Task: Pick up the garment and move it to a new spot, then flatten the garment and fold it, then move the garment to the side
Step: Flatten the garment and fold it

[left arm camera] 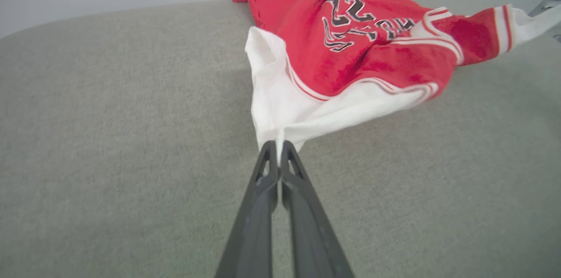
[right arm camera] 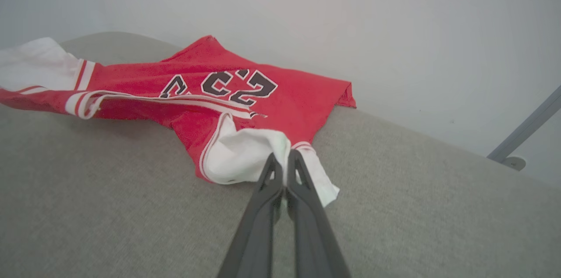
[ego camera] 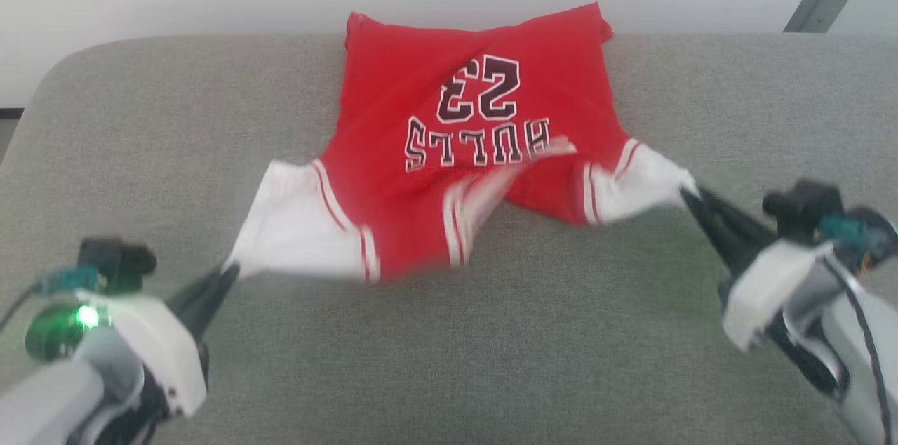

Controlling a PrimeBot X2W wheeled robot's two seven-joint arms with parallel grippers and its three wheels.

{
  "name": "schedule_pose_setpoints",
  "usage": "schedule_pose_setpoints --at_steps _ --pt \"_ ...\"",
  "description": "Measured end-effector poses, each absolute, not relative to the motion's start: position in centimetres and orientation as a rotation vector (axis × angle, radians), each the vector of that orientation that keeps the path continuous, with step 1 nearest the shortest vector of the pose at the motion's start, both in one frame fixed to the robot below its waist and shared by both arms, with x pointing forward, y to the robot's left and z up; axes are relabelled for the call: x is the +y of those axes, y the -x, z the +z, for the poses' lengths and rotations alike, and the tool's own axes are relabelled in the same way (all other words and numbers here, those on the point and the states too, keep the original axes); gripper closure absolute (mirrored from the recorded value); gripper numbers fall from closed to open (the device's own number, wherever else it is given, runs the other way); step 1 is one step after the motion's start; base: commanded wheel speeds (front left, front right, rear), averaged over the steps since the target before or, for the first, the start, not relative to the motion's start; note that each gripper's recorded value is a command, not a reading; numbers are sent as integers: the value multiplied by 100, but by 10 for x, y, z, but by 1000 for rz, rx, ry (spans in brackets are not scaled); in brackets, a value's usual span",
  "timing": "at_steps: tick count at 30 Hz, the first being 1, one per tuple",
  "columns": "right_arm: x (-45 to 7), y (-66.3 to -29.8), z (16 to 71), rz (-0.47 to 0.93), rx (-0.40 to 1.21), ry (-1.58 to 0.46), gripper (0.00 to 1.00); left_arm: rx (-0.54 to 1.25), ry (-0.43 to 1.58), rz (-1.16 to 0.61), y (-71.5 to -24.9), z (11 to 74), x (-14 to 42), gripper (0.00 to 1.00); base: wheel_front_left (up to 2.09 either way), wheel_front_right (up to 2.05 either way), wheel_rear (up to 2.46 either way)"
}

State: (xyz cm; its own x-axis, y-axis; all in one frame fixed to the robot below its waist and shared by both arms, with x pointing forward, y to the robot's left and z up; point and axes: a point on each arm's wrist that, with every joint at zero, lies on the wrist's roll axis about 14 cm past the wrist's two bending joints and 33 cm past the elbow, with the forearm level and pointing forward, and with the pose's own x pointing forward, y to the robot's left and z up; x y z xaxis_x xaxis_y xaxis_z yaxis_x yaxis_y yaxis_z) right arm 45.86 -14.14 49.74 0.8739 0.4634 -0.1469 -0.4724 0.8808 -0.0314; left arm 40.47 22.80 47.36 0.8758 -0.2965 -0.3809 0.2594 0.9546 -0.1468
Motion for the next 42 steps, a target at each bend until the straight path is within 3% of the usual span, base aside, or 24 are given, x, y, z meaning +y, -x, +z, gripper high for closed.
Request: schedule_pose_setpoints --at_steps 13,23,29,30,31,32,36,42 --pt "-182 -383 428 486 442 28 100 620 134 -80 -330 425 265 100 0 0 0" --pt "-204 -340 394 465 671 -3 100 683 167 -2 -305 415 275 100 0 0 0" --pt "-202 -336 385 460 719 -19 100 657 204 -11 -309 416 265 100 0 0 0" --pt "-201 -336 383 453 727 -26 63 658 207 -12 -309 416 263 100 0 0 0" --pt "-201 -337 382 446 734 -31 63 657 210 -13 -309 415 262 100 0 0 0" --pt "-201 -338 382 444 740 -34 0 654 214 -14 -309 415 261 100 0 0 0" --pt "-195 -353 394 443 728 -63 0 626 231 -29 -315 419 252 100 0 0 0" --pt "-186 -408 450 464 549 -48 0 600 241 -59 -321 421 240 100 0 0 0"
